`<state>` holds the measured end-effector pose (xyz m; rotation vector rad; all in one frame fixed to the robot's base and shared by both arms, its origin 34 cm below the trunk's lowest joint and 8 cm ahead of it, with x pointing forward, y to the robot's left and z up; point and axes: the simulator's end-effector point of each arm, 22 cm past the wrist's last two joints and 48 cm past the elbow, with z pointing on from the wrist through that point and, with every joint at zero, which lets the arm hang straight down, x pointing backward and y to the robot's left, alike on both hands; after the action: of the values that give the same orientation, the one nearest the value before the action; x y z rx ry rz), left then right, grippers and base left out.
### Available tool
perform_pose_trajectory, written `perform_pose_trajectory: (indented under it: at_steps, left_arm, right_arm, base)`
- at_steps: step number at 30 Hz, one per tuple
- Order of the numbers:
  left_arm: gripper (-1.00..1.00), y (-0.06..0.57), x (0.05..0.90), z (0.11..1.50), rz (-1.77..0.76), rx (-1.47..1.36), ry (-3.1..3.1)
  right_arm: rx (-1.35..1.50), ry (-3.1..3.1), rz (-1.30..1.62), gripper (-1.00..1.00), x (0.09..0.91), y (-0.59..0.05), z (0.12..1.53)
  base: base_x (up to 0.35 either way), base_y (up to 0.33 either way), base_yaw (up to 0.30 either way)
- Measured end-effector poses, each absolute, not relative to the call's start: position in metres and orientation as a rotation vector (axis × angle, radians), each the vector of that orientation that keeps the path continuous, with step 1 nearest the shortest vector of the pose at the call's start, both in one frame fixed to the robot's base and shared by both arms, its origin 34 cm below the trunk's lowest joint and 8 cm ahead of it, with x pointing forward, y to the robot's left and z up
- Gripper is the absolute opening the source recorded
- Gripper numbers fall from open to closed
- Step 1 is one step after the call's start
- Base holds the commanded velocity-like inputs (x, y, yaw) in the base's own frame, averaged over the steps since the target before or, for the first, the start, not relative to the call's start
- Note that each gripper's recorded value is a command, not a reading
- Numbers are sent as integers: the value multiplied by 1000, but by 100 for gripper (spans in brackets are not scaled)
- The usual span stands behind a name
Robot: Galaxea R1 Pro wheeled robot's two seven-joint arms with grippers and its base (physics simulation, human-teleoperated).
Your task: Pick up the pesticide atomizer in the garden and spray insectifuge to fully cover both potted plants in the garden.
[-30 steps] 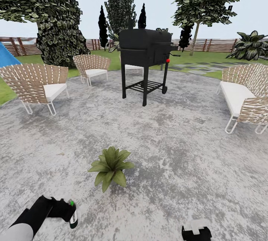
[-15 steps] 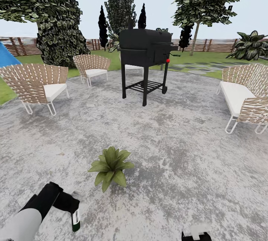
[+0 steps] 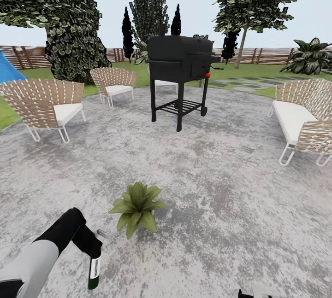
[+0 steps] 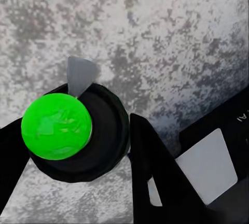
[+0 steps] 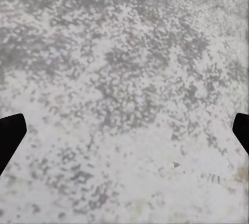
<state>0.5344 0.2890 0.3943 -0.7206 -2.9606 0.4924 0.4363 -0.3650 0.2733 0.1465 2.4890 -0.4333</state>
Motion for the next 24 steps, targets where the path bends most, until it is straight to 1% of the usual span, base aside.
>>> perform_pose_trajectory:
  at_steps: [3,7,13,14,22,23,24]
  left_arm:
    - [-100,289,541,400,472,-714,-2975]
    - [-100,292,542,403,443,-639,-2976]
    - [-100,299,525,406,438,-699,-2892]
    - [-100,293,536,423,463,-789,-2837]
    - [-100,293,541,426,459,-798,-2841]
    - [-100,303,537,417,446,-776,-2817]
    - [-100,292,542,430,464,-795,-2849]
  right_arm:
    - [150,2489,-432,100,436,-364,273]
    - [152,2490,-429,100,436,-363,273]
    - [151,2495,-425,100,434,-361,272]
    - [151,2495,-439,100,433,-368,271]
    - [145,2498,-440,100,434,-367,270]
    - [139,2516,-423,100,435,-356,266]
    - [154,2493,-440,100,433,-368,273]
  base:
    - [273,0,0]
    - [321,0,0]
    - [4,0,135]
    - [41,7,0]
    - [207,154,0]
    - [121,98,0]
    - [77,63,0]
